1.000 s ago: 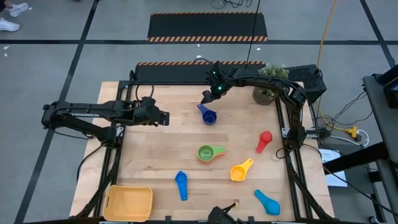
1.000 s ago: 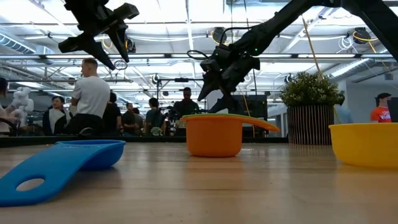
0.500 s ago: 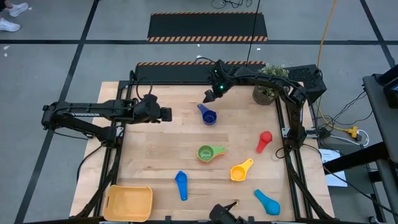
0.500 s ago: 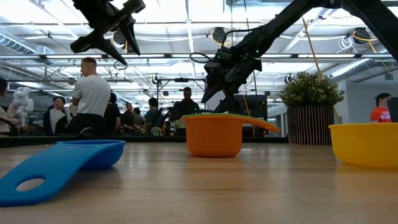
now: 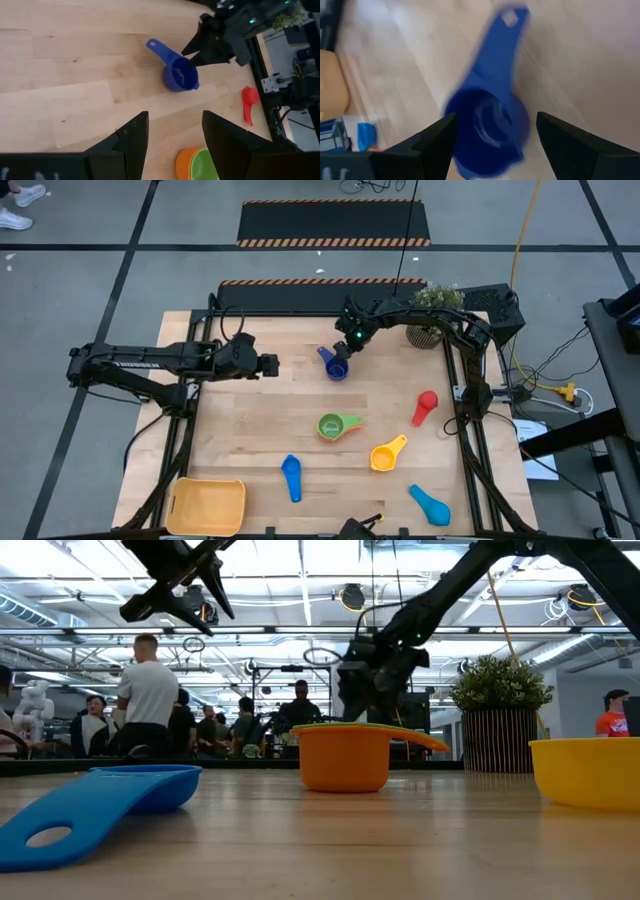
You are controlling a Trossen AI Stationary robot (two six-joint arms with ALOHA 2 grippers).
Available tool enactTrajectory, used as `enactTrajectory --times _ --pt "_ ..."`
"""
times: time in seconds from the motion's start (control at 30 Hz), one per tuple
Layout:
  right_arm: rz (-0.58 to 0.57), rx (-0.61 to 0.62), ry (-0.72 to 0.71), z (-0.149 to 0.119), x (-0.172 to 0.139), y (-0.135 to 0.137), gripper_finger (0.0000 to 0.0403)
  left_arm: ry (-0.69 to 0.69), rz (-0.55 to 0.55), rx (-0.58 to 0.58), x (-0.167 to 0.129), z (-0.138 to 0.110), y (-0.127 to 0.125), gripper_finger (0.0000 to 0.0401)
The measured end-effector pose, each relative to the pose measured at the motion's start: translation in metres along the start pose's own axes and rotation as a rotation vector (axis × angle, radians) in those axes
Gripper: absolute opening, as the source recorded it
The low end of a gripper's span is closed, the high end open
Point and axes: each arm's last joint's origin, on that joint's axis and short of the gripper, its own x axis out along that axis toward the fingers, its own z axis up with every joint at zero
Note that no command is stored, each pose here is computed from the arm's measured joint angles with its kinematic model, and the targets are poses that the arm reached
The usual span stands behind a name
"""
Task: Nest measuring cups in basket
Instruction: Stack the dark blue measuring cup on top of the green measuring cup
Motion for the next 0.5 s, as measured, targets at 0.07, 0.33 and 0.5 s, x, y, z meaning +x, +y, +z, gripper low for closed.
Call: enactTrajectory --times 0.07,0.33,0.5 --pt "-0.003 0.018 0.03 -0.007 0.005 -0.004 0.0265 0.005 -0.003 0.005 -0.001 -0.002 -0.001 0.0189" --pt "0.04 0.036 0.122 -0.023 0.017 0.01 0.0265 0.024 -0.017 0.027 -0.003 -0.008 -0.003 0.0189" --pt "0.052 0.035 0.135 -0.029 0.02 0.029 0.0265 0.034 -0.023 0.042 -0.004 -0.012 -0.003 0.0189"
